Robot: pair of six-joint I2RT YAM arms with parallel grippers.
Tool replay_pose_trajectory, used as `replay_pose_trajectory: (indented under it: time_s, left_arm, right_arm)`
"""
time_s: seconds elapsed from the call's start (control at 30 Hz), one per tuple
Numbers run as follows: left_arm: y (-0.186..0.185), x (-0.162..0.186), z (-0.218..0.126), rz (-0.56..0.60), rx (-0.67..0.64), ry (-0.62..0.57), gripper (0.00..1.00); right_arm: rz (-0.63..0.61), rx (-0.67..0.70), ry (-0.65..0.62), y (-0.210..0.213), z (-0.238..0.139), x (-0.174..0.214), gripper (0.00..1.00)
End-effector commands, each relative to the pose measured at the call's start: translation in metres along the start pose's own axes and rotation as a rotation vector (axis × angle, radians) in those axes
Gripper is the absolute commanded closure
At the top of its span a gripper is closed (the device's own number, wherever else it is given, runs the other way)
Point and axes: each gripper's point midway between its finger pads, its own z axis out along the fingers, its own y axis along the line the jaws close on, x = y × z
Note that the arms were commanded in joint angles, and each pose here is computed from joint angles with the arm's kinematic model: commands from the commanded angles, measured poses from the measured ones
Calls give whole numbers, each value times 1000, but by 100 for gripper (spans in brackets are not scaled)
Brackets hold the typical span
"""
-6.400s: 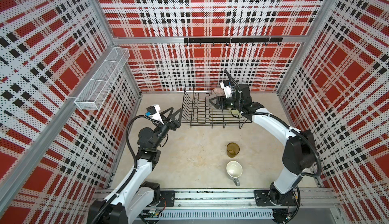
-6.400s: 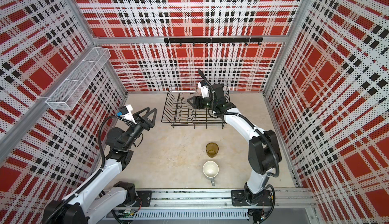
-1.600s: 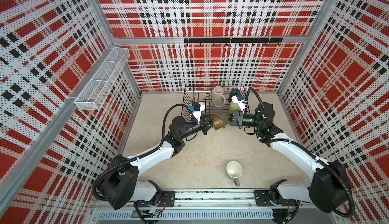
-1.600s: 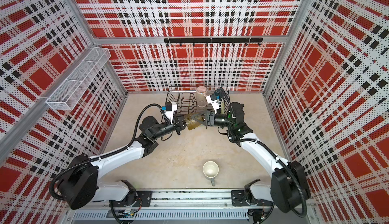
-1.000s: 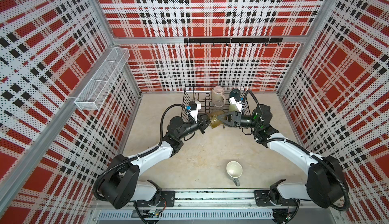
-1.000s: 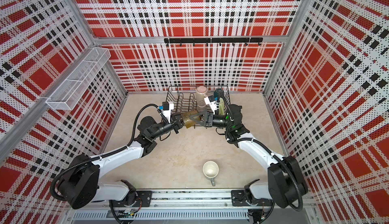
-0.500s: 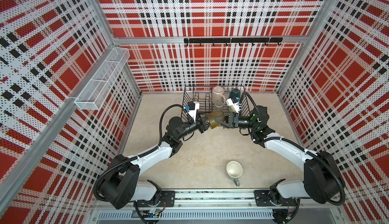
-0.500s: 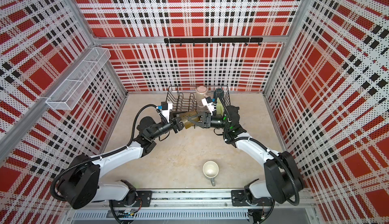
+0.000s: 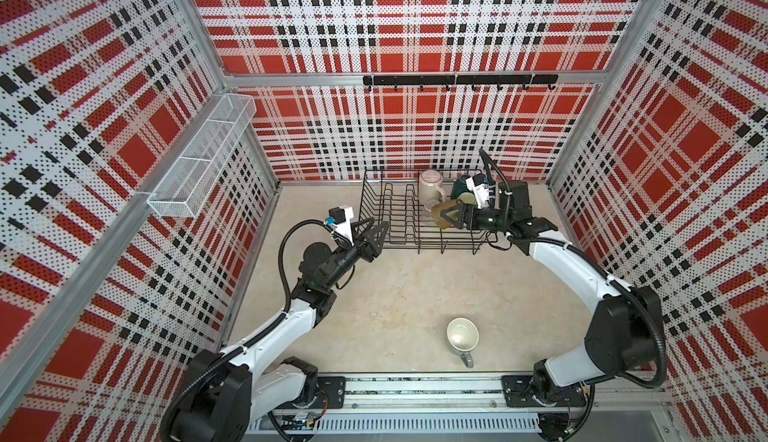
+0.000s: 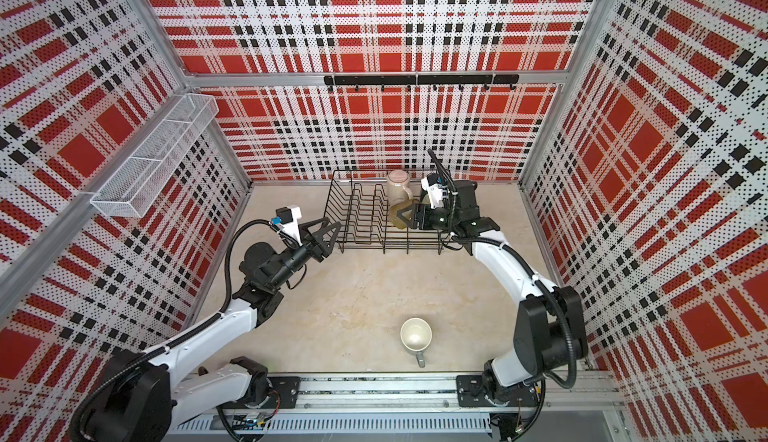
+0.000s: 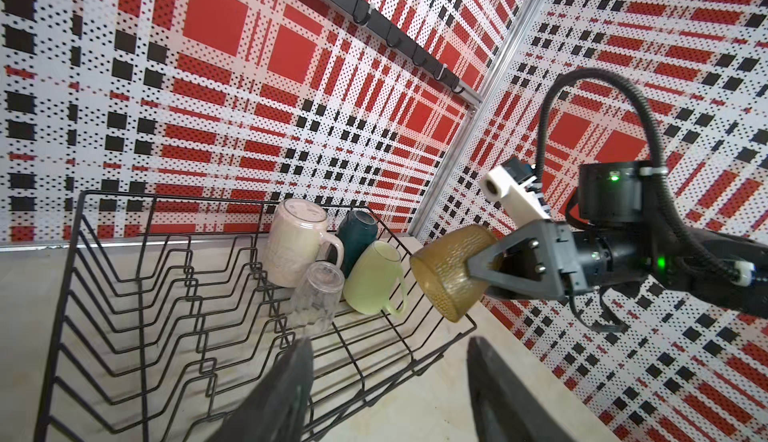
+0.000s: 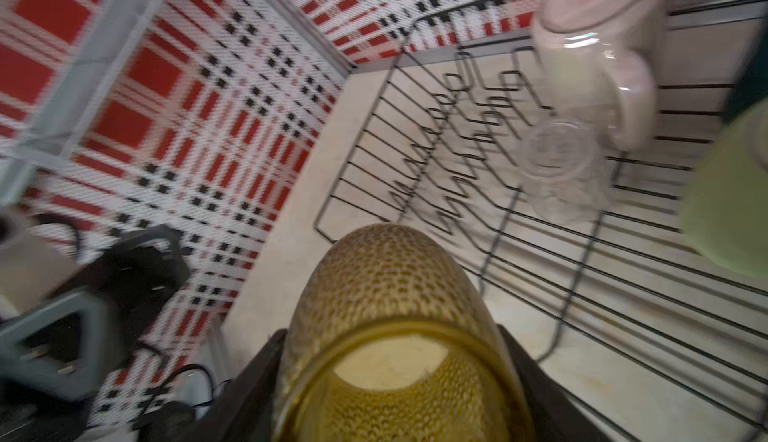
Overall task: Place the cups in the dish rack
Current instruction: 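Move the olive glass over the rack with the right gripper while the left gripper withdraws, then lower the olive glass into the rack while the left gripper reaches for the cream mug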
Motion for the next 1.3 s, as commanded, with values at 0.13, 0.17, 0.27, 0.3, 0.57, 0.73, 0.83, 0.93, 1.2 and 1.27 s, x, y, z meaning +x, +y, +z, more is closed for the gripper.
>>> replay_pose_trajectory:
  time_s: [0.13,0.17,0.27,0.3,0.57,0.73,0.83,0.93,1.2,1.27]
  left_arm:
    - [-12,43,-4,132,-49,182,33]
    - [-15,49,-4,140,-50,198,30]
    - [-26,62,-5,163,-32,237,30]
    - [-28,66,-6,166,-31,246,30]
    - [-57,97,2,208,41,347,23]
    - [-84,136,5,209,146,446,22]
    - [-97,161,7,217,182,516,21]
    - [-107,180,6,221,211,586,21]
    - [-125,205,6,234,268,692,19]
    - [-127,209,8,232,274,702,19]
  right_arm:
    - [-122,427,146,-93,12,29,44]
    - [-129,439,146,-95,15,28,44]
    - [-132,470,160,-108,22,29,43]
    - [-136,483,170,-112,26,30,43]
    - [-202,654,224,-150,32,37,43]
    - [-222,695,221,-161,38,36,42]
    - [-232,711,231,-164,44,39,39]
    - [-231,700,244,-163,51,43,37]
    - [-200,641,248,-152,54,51,26]
    - [-190,631,255,-150,53,52,23]
